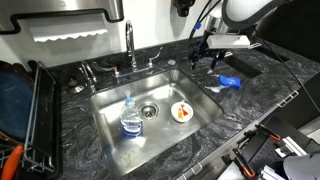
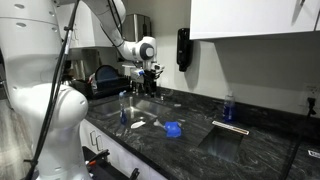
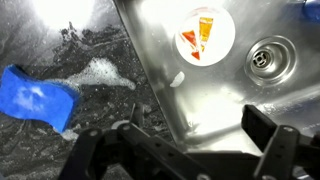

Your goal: Pick up the two objects from the white bowl in the sink and put them on the sink base top

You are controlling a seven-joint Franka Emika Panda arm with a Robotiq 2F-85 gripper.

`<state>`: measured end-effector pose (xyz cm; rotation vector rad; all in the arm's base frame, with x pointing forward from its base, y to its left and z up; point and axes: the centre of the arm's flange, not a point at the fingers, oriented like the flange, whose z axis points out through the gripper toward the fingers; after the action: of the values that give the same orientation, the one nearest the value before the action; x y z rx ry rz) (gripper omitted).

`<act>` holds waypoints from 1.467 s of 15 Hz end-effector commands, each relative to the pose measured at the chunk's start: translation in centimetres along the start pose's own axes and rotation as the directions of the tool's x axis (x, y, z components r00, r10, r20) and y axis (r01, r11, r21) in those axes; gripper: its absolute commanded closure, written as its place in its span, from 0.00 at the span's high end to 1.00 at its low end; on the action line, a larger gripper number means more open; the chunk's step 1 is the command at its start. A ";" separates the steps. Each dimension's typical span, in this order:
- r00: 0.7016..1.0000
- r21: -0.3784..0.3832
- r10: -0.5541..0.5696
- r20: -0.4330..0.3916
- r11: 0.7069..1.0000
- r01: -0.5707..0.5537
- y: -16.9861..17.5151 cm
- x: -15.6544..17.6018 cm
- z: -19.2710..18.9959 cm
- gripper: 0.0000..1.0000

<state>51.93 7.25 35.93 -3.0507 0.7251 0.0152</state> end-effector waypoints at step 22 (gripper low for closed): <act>0.984 0.144 -0.151 0.100 0.980 0.136 -4.1 -3.9 18.9 1.00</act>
<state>50.02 13.03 18.49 -2.8902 0.5238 0.1805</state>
